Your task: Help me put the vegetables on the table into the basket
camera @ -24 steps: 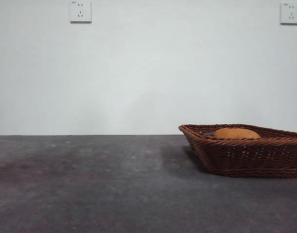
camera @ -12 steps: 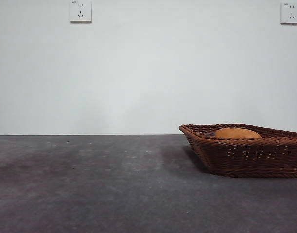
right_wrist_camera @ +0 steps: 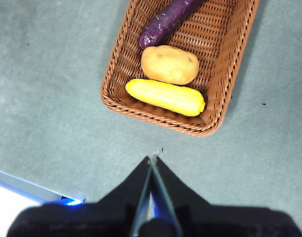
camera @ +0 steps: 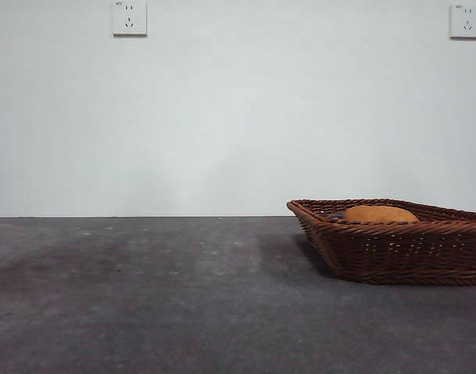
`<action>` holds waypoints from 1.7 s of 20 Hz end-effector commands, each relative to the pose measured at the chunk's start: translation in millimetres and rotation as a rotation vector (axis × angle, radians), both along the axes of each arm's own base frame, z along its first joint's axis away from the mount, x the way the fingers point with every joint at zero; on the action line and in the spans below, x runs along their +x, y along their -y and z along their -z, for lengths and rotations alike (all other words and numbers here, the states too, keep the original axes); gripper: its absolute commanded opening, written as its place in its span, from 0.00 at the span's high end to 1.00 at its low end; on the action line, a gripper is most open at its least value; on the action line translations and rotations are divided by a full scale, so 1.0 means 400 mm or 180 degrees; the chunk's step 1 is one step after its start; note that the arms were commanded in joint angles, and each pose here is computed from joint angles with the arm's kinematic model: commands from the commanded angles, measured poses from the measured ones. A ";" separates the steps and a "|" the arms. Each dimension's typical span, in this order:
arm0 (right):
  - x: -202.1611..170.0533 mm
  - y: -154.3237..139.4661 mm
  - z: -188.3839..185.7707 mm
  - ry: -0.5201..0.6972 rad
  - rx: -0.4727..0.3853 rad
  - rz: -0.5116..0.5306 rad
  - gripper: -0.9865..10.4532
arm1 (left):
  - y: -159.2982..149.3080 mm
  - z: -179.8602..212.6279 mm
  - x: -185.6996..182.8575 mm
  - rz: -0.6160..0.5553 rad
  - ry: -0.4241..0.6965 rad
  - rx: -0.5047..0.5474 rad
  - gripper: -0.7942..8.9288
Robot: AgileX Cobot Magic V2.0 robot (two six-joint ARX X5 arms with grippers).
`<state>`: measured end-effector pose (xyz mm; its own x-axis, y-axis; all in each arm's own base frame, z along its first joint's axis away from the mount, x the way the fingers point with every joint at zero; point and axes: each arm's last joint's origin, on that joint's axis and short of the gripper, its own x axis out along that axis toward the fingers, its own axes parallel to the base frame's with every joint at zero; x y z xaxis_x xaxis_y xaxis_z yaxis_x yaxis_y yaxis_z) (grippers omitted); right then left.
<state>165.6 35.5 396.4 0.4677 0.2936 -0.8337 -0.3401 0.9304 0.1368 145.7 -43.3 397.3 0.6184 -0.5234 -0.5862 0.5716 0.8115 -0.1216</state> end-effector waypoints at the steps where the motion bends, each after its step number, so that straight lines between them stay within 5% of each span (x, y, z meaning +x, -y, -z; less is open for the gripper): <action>1: 0.001 -0.001 0.002 -0.0021 -0.0005 0.0003 0.91 | 0.000 -0.022 -0.001 0.0027 0.0330 -0.0043 0.92; 3: 0.001 -0.001 0.002 -0.0020 -0.0005 0.0003 0.91 | 0.005 -0.043 -0.019 0.0124 0.0610 -0.0110 0.92; 7: 0.001 -0.001 0.002 -0.0021 -0.0005 0.0004 0.91 | -0.016 -0.083 -0.056 0.0239 0.1546 0.0296 0.92; 10: 0.002 -0.001 0.002 -0.0020 -0.0005 0.0004 0.91 | -0.054 -0.082 -0.135 -0.0009 0.1989 0.0394 0.92; 15: 0.005 -0.001 0.003 -0.0027 -0.0006 0.0004 0.91 | -0.080 0.091 -0.144 -0.0454 0.2584 0.0412 0.92; 23: 0.009 -0.002 0.001 0.0032 0.0005 0.0004 0.91 | -0.085 0.471 -0.101 -0.0897 0.2143 -0.0146 0.92; 34: 0.009 -0.002 0.001 0.0033 0.0004 0.0005 0.91 | -0.094 0.598 -0.134 -0.1279 0.1572 0.0057 0.92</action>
